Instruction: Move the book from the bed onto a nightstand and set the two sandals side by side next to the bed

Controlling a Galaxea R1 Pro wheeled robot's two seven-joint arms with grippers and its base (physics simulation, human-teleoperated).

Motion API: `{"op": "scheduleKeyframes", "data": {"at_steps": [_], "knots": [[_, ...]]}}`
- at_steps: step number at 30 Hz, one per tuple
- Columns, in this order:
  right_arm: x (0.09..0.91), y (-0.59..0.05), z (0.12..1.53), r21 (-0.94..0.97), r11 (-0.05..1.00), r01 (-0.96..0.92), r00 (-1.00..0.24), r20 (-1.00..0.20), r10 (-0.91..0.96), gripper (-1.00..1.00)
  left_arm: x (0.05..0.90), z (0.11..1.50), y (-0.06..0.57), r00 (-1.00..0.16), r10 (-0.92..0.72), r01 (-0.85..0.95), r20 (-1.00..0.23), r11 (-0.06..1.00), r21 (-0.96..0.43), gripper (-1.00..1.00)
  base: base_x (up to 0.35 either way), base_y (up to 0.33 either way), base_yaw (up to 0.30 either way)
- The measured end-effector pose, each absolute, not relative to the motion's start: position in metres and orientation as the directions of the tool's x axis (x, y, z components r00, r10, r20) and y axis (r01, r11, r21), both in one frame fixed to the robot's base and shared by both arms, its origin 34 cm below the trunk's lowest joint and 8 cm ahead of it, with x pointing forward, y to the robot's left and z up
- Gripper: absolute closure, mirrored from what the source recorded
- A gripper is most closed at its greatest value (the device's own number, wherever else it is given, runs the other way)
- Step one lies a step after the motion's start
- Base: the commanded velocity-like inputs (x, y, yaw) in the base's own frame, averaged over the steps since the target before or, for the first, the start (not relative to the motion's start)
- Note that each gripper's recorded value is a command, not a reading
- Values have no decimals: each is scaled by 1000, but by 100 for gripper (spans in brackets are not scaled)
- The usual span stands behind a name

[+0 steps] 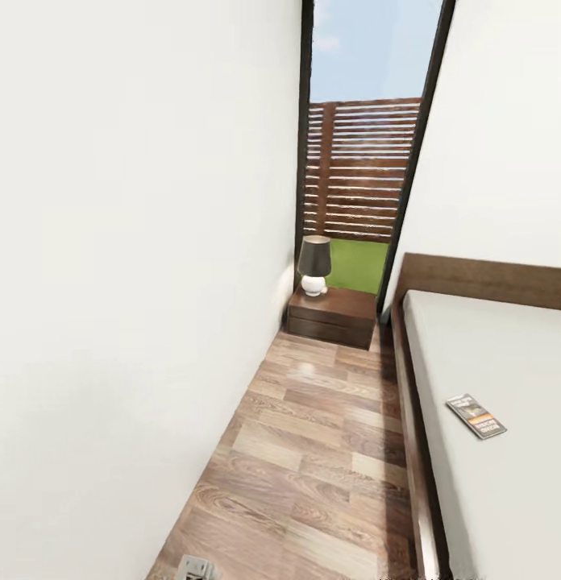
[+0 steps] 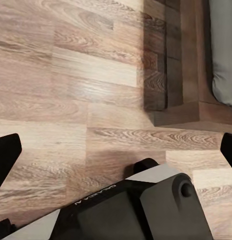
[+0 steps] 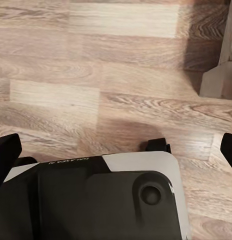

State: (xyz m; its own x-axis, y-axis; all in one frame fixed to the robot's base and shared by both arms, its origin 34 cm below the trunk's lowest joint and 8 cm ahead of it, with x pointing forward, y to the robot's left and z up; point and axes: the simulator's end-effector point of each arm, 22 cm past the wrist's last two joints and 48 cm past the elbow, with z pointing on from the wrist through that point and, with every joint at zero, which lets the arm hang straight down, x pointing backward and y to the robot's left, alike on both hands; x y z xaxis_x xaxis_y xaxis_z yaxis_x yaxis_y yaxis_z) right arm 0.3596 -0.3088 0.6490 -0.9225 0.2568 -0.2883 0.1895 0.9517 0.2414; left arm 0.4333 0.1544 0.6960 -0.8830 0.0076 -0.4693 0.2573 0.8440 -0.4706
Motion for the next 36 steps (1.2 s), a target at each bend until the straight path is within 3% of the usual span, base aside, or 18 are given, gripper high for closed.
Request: {"op": "scheduleKeyframes", "data": {"at_steps": [20, 36], "knots": [[360, -309, 649, 241, 952, 190, -922, -289, 258, -100, 433, 696, 154, -883, 8, 258, -470, 844, -470, -100, 196, 50, -9], [359, -309, 649, 241, 952, 190, -922, -288, 257, -100, 433, 696, 155, -883, 8, 257, -470, 845, -470, -100, 302, 0, -7]]}}
